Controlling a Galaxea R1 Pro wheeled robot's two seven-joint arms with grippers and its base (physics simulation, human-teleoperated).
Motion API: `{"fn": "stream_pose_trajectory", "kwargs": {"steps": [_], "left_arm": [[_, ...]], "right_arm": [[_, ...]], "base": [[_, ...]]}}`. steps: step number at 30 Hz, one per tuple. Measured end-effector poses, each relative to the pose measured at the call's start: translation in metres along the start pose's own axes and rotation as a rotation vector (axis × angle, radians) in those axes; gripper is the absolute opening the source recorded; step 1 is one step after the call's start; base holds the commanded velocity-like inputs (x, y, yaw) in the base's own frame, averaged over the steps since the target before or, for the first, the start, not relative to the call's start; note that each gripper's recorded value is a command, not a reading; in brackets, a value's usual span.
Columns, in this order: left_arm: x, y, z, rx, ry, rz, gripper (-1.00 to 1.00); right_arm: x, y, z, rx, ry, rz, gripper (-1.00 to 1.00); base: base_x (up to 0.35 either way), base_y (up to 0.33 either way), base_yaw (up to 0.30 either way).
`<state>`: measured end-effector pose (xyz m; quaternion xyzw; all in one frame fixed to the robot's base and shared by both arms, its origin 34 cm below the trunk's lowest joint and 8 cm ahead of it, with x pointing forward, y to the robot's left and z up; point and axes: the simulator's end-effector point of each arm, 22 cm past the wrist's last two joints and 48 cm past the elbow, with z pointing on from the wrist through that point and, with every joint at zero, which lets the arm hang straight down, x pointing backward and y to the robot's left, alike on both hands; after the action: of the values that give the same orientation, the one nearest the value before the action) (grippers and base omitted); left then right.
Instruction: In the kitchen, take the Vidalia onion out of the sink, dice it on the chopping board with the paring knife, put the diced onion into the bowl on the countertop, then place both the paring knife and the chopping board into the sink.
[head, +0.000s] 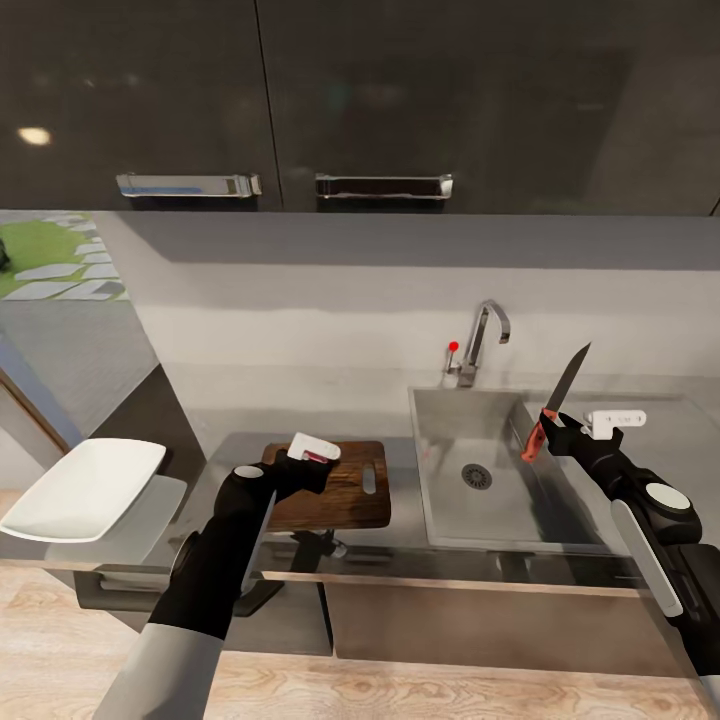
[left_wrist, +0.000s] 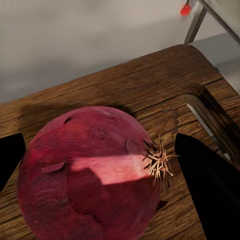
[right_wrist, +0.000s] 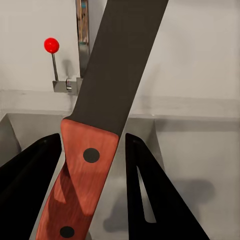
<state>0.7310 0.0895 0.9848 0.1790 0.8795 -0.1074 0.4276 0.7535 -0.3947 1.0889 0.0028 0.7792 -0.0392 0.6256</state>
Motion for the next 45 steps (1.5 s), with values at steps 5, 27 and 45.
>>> {"fn": "stream_pose_trajectory", "kwargs": {"steps": [5, 27, 45], "left_arm": [[0.0028, -0.0005, 0.0012, 0.002, 0.007, -0.001, -1.00], [0.0052, -0.0005, 0.0028, 0.002, 0.012, -0.003, -1.00], [0.0054, -0.0008, 0.0028, 0.004, 0.013, -0.003, 1.00]], "right_arm": [[0.0001, 0.0000, 0.0000, 0.000, 0.000, 0.000, -1.00], [0.0022, 0.0001, 0.0008, 0.000, 0.004, 0.000, -1.00], [0.0023, 0.0002, 0.0008, 0.000, 0.004, 0.000, -1.00]], "base": [[0.000, 0.000, 0.000], [0.000, 0.000, 0.000], [0.000, 0.000, 0.000]]}}
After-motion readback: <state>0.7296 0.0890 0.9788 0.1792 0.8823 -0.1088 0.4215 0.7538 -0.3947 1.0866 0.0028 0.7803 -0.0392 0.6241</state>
